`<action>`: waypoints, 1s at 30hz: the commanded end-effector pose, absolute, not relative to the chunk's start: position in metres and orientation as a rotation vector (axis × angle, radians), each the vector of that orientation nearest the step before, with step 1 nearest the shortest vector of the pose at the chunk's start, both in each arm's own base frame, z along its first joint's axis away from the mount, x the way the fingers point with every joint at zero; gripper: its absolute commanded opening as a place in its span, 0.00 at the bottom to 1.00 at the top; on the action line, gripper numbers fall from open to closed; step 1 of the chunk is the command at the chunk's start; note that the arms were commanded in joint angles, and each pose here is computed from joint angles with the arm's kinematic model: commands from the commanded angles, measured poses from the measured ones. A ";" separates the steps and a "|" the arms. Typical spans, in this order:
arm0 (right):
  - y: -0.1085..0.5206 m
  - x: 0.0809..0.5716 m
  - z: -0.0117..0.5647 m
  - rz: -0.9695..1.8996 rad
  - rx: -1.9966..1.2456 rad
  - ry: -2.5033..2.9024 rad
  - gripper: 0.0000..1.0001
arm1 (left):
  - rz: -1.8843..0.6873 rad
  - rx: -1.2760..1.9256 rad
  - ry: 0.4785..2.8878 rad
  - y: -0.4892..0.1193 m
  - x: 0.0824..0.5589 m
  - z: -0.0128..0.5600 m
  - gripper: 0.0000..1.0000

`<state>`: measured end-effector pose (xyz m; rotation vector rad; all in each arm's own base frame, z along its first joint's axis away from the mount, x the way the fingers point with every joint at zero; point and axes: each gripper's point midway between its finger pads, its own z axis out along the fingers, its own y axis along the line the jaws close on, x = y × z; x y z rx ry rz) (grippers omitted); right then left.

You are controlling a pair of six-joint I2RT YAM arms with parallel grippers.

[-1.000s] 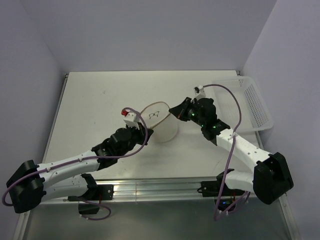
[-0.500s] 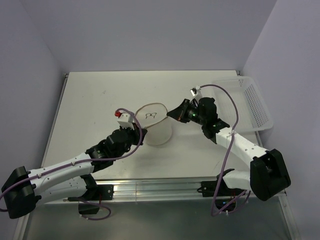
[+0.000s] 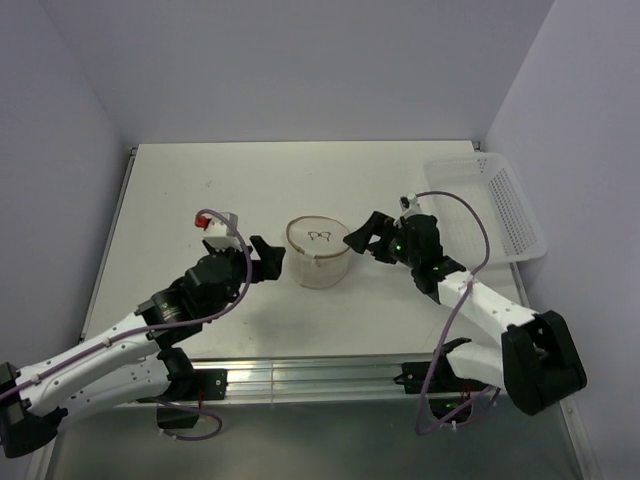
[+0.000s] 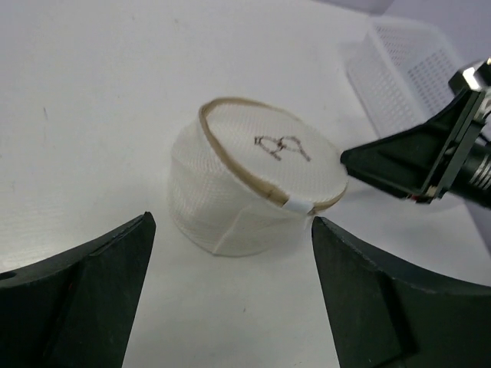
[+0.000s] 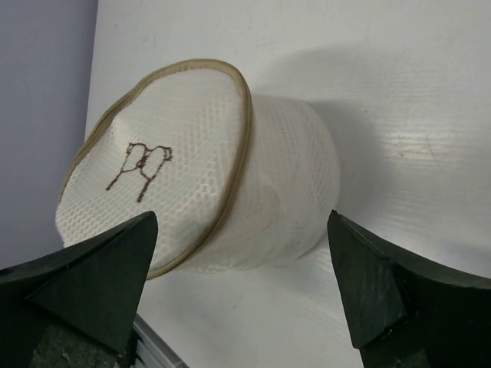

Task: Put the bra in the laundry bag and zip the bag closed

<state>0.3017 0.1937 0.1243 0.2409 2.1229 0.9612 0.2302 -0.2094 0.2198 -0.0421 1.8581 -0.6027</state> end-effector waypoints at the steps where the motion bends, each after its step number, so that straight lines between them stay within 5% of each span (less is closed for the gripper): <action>1: 0.179 0.307 0.182 0.885 0.203 1.957 1.00 | -0.611 -0.123 1.774 -0.192 0.231 0.269 0.90; 15: 0.084 0.233 0.342 0.648 0.287 1.483 1.00 | -0.591 -0.113 1.674 -0.148 0.210 0.332 0.97; 30: 0.067 0.233 0.321 0.597 0.384 1.466 0.96 | -0.534 -0.106 1.664 -0.124 0.202 0.329 0.96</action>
